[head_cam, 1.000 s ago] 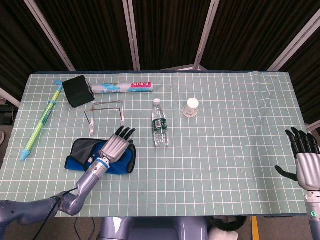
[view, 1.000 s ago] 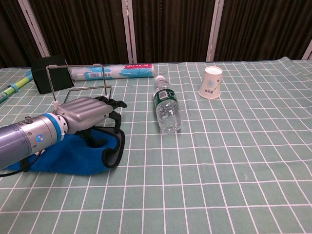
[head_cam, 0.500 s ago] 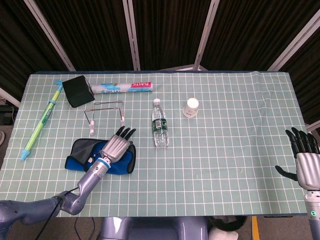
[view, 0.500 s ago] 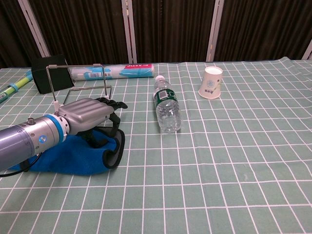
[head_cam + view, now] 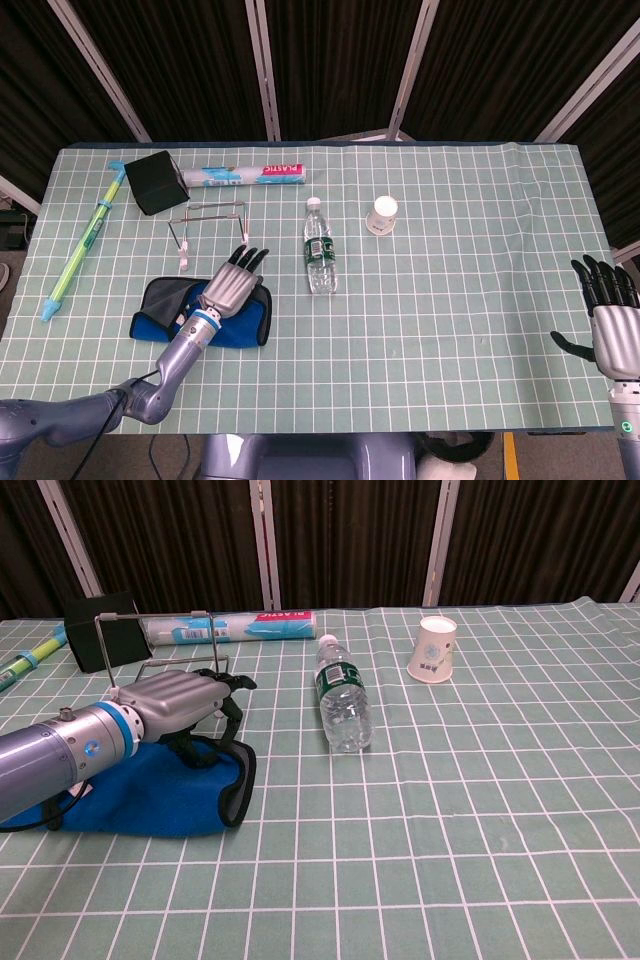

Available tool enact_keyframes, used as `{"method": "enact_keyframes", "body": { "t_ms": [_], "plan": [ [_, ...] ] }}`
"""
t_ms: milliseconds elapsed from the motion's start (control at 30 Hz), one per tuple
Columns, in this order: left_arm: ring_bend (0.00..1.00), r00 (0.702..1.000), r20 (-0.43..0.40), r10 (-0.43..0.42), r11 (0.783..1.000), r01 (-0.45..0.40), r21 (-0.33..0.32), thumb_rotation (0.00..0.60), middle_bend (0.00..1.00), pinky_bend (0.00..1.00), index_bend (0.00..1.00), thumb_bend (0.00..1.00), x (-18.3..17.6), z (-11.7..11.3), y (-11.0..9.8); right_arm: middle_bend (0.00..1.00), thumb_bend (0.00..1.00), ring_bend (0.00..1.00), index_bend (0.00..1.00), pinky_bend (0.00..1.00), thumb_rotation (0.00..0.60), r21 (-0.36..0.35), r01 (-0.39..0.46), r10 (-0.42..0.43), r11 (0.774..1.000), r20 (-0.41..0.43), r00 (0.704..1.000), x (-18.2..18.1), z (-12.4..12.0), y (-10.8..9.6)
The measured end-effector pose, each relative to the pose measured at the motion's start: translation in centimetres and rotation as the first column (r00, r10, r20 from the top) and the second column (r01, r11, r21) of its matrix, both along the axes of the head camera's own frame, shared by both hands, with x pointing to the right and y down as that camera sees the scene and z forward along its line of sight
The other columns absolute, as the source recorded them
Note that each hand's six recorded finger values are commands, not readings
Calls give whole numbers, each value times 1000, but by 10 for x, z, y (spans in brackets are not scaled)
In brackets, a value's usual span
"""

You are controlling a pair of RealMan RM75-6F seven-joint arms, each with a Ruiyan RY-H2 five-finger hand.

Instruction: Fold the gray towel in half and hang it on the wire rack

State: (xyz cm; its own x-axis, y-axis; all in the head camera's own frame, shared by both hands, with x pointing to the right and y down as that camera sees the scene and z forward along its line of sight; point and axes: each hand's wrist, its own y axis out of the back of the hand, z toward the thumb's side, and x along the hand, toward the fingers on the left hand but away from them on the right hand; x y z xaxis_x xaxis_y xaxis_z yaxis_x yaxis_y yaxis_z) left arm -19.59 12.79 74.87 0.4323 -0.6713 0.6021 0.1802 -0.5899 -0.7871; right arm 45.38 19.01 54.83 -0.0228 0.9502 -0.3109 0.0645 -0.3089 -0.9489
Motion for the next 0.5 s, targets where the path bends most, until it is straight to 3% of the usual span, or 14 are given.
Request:
{"method": "enact_keyframes", "body": {
  "t_ms": [500],
  "plan": [
    [0,999,31,-38,999,38,-14,600,0,0,614,459,-4,6,-8,0,0,0,0,0,600,-4,-3,3,1000,-1,1000,0,1,1]
  ]
}}
